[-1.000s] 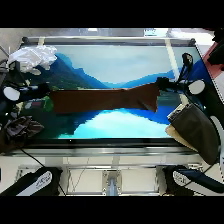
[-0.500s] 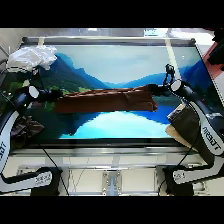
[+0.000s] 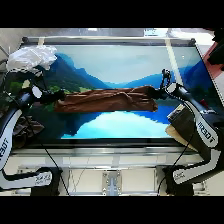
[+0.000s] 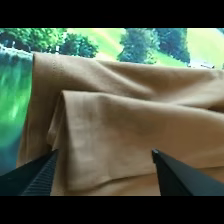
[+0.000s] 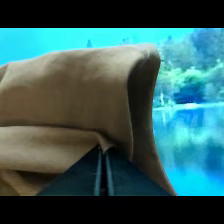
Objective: Fold the shirts.
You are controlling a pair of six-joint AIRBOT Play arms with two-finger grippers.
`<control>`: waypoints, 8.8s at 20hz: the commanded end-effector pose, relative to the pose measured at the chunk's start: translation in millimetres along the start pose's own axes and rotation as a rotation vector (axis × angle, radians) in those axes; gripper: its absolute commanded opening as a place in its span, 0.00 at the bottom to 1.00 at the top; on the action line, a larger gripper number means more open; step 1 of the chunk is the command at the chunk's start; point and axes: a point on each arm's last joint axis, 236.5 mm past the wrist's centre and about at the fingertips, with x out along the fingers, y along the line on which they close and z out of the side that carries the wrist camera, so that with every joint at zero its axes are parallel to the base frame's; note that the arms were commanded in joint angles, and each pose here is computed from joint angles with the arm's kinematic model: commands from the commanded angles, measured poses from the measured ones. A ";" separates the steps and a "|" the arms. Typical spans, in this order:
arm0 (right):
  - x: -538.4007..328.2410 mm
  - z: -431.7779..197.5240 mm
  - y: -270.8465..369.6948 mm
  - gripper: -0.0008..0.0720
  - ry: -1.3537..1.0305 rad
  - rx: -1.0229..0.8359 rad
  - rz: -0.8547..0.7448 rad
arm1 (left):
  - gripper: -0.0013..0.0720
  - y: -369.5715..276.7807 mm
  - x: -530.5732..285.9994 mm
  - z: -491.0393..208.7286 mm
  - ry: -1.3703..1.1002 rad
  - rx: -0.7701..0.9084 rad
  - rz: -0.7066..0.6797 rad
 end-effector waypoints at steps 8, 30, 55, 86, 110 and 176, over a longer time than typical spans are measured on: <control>-96.6 79.4 16.6 0.68 -0.157 0.013 0.068 | 0.97 -70.5 -56.6 101.7 -0.238 -0.167 -0.272; 8.3 0.6 -19.8 0.91 0.166 0.142 0.334 | 0.97 -271.6 -93.3 40.7 -0.419 0.739 -0.572; -124.7 38.0 109.8 0.04 0.141 -0.140 0.556 | 0.03 -245.5 76.6 -102.2 0.236 0.312 -0.537; -135.2 -75.9 504.4 0.76 -0.130 -0.168 0.879 | 0.03 -149.7 -137.5 120.4 -0.182 0.573 -0.099; 49.6 -92.1 253.3 0.86 0.420 0.021 0.532 | 0.62 -152.3 -125.9 113.5 -0.147 0.569 -0.117; -380.0 64.6 -48.2 0.63 -0.475 0.181 0.158 | 0.62 -181.0 -125.3 97.0 -0.095 0.456 -0.261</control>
